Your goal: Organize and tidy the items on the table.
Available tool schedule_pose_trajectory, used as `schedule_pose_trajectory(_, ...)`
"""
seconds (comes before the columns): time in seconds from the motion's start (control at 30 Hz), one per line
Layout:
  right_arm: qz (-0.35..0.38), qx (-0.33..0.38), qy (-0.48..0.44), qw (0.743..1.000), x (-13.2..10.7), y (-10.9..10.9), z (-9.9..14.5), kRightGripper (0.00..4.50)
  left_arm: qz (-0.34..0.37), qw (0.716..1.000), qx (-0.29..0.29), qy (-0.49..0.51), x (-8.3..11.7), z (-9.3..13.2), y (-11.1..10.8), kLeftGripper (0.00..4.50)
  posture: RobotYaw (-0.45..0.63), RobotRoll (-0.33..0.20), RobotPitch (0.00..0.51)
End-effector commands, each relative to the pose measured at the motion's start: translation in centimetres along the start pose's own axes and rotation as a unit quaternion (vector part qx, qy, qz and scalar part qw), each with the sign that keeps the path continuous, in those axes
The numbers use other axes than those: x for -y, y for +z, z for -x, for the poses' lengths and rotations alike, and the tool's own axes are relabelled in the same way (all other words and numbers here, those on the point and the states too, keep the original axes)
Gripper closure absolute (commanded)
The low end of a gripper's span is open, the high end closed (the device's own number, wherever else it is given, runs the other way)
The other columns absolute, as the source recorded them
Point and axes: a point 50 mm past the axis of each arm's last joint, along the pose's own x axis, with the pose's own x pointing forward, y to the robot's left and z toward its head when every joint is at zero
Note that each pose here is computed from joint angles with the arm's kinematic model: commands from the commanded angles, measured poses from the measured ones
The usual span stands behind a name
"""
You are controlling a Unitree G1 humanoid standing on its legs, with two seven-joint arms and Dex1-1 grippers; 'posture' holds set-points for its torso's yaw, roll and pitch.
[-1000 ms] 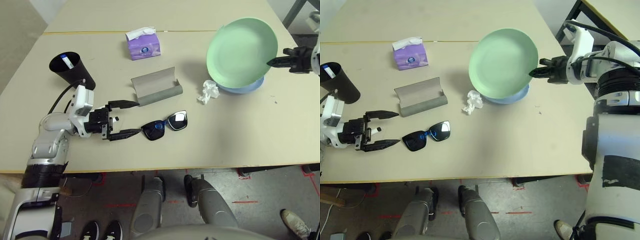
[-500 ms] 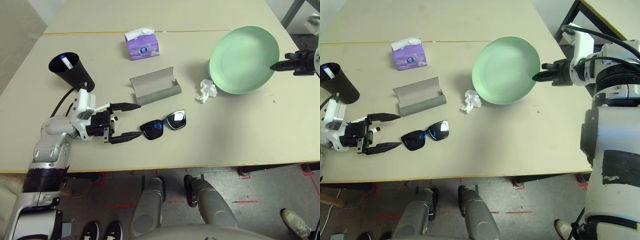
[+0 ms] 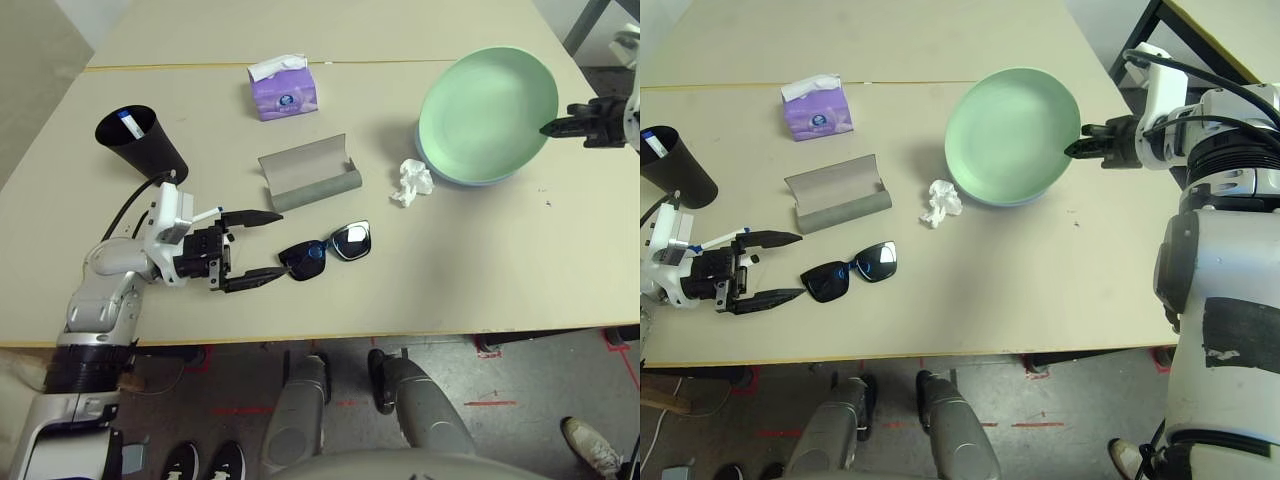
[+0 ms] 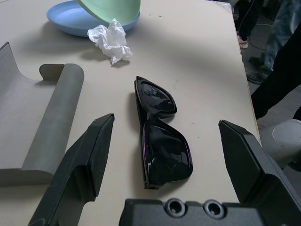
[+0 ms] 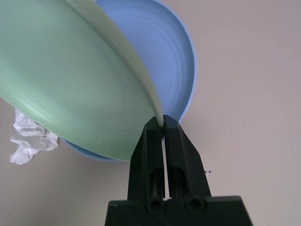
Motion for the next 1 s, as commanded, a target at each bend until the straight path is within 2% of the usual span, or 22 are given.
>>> schedule_pose_trajectory(0.03,0.0,-0.004,-0.008,1.0,0.3,-0.2,0.0,4.48,0.0,1.0,-0.001,-0.006,0.5,-0.1,-0.1,0.0,-0.01,0.0,0.269)
schedule_pose_trajectory(0.1,0.001,-0.004,-0.007,1.0,0.3,-0.2,0.1,4.48,0.0,1.0,-0.001,-0.006,0.5,-0.1,-0.1,0.0,-0.01,0.0,0.268)
schedule_pose_trajectory(0.2,0.004,-0.002,-0.009,1.0,0.3,-0.1,0.2,3.83,0.002,1.0,-0.001,-0.004,0.6,-0.2,-0.3,0.0,-0.02,0.0,0.267)
schedule_pose_trajectory(0.53,0.001,0.003,-0.014,1.0,0.6,-0.1,0.5,0.11,0.004,1.0,0.005,-0.003,0.6,-0.6,-0.4,0.0,-0.03,0.0,0.265)
schedule_pose_trajectory(0.77,-0.016,0.001,0.002,1.0,1.0,-0.3,1.5,0.05,0.003,1.0,0.005,-0.001,0.3,-0.6,-0.4,0.0,-0.04,0.0,0.264)
schedule_pose_trajectory(0.9,-0.001,-0.03,0.086,0.996,0.4,-0.6,2.9,0.05,0.002,1.0,0.001,0.003,0.0,-0.4,-0.4,0.0,-0.04,0.0,0.272)
schedule_pose_trajectory(1.0,0.037,-0.04,0.146,0.988,-0.2,-2.1,5.3,0.05,0.001,1.0,-0.007,0.008,-0.2,0.2,-0.4,0.0,-0.04,0.0,0.275)
